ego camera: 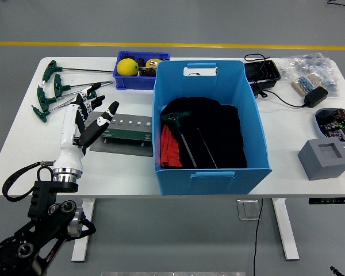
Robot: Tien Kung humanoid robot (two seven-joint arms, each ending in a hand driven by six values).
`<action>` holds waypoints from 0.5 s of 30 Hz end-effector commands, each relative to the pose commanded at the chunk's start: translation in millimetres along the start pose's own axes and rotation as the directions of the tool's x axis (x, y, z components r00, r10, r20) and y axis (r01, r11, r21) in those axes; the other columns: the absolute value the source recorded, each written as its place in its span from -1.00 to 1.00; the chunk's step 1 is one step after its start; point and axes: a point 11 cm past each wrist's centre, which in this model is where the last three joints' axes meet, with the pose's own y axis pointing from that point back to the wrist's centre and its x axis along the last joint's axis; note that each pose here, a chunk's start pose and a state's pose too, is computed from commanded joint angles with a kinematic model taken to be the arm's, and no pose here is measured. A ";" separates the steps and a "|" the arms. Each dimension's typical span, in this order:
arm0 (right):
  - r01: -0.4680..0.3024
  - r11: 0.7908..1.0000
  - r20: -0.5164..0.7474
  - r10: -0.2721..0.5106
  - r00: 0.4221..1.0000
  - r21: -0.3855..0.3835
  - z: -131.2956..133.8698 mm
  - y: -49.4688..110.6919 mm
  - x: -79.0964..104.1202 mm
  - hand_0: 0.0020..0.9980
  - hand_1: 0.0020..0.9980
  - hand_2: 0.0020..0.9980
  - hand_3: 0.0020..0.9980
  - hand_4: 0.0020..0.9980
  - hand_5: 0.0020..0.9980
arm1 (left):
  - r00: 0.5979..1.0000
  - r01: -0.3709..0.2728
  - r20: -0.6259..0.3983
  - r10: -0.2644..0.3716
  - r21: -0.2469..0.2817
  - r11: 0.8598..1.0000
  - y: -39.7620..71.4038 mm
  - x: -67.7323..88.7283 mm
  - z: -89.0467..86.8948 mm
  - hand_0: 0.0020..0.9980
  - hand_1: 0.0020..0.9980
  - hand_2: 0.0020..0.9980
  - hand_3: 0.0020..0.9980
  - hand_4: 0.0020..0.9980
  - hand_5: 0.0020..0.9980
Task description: Lift tool from toolbox,place it in box,lift tool from toolbox,place it in box
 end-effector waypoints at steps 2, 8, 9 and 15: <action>0.000 1.000 0.000 0.000 1.000 0.001 -0.5 0.0 0.2 0.39 0.35 0.51 0.21 0.61 0.54 | 1.000 0.000 -0.002 0.000 0.000 1.000 0.0 -0.6 0.2 0.46 0.49 0.83 0.61 0.88 0.02; 0.000 1.000 -0.001 0.000 1.000 0.000 0.1 0.0 0.4 0.39 0.35 0.51 0.21 0.61 0.54 | 1.000 0.003 -0.008 -0.003 0.015 1.000 4.4 -3.6 -3.9 0.46 0.47 0.82 0.61 0.88 0.02; 0.000 1.000 -0.001 0.000 1.000 0.000 0.3 0.0 0.5 0.39 0.35 0.51 0.21 0.61 0.54 | 1.000 0.002 -0.009 -0.002 0.017 1.000 5.0 -3.7 -4.5 0.46 0.47 0.82 0.61 0.88 0.02; 0.001 1.000 -0.009 -0.001 1.000 -0.007 2.2 0.1 0.4 0.39 0.35 0.51 0.20 0.60 0.54 | 1.000 -0.001 -0.007 0.001 0.023 1.000 6.9 -2.8 -6.8 0.45 0.47 0.82 0.61 0.87 0.02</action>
